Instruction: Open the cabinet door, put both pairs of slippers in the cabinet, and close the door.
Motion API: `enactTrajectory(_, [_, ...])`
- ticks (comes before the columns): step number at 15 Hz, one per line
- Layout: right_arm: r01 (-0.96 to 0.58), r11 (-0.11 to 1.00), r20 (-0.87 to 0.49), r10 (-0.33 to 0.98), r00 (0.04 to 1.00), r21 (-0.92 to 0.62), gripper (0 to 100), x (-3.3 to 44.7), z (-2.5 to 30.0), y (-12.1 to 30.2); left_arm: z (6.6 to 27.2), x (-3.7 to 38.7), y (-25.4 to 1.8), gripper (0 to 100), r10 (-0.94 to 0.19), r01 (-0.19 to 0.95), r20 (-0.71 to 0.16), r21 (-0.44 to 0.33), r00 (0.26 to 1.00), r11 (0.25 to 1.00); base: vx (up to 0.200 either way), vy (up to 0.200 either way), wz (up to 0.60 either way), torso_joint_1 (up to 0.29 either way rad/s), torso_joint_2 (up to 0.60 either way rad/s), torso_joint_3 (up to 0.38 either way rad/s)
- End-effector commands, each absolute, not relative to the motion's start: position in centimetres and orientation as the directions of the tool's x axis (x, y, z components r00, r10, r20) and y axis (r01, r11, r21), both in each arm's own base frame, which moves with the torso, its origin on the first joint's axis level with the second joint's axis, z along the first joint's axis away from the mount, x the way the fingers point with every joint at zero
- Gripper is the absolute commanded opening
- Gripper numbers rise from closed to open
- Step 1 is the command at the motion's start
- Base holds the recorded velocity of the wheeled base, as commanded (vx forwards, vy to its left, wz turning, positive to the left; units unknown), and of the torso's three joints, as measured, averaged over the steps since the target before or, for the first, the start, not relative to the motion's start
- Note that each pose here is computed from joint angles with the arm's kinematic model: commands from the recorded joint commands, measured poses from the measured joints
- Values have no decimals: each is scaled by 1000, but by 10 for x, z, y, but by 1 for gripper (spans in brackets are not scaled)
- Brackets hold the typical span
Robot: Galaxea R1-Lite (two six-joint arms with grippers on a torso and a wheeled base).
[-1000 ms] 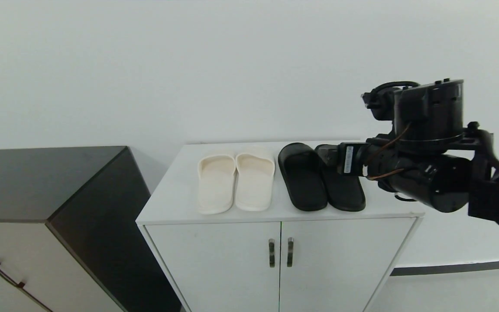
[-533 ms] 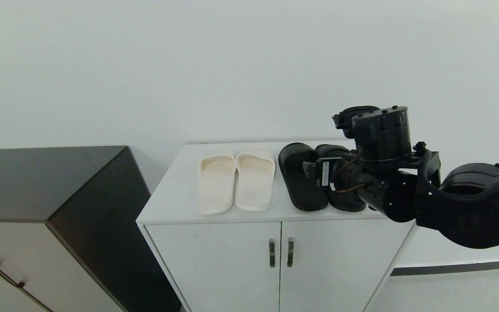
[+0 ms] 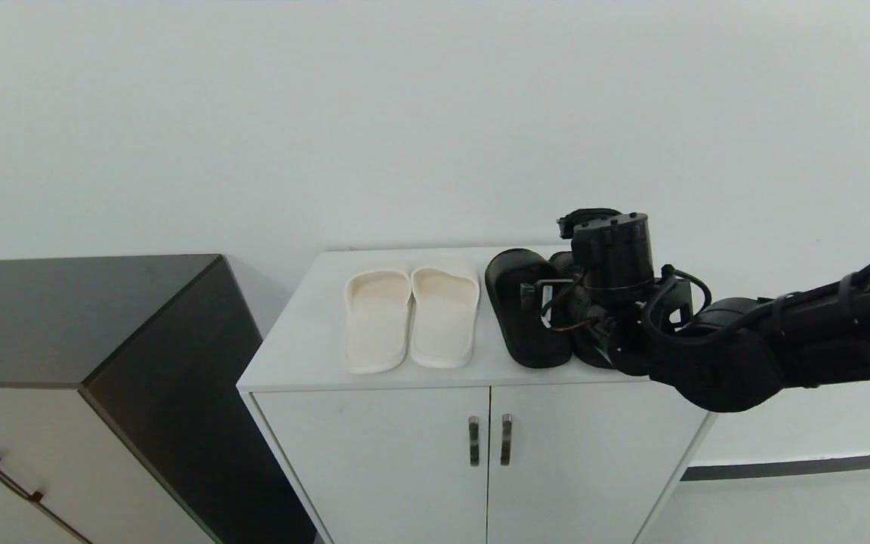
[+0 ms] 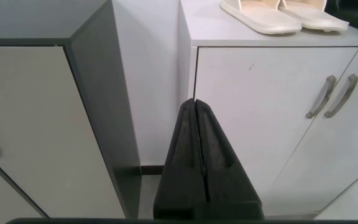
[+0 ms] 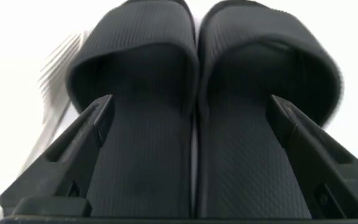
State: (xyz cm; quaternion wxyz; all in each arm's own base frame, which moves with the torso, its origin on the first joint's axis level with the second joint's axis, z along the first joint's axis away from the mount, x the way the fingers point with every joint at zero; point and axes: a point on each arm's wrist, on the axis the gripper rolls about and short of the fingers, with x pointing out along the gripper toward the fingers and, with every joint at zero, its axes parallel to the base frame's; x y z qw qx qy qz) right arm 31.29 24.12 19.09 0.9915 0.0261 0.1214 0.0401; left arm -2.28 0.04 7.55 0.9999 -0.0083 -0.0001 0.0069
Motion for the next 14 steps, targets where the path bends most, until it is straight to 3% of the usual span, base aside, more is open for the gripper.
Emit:
enactTrajectory(1, [-58, 997, -246, 71, 967, 56, 100, 329, 181, 245, 75, -23, 0, 0, 14, -14, 0, -17, 1000, 1000, 0, 0, 0, 0, 0, 0])
enactTrajectory(9, [-51, 997, -225, 62, 972, 55, 100, 360, 177, 246, 75, -23, 0, 0, 15, -15, 0, -17, 1000, 1000, 0, 0, 0, 0, 0, 0])
enactTrajectory(10, [-49, 997, -225, 60, 972, 55, 0, 362, 176, 246, 75, -23, 0, 0, 15, -15, 0, -18, 1000, 1000, 0, 0, 0, 0, 0, 0])
enactTrajectory(14, [-35, 998, -230, 46, 972, 52, 0, 366, 172, 243, 75, -23, 0, 0, 15, -15, 0, -17, 1000, 1000, 0, 0, 0, 0, 0, 0])
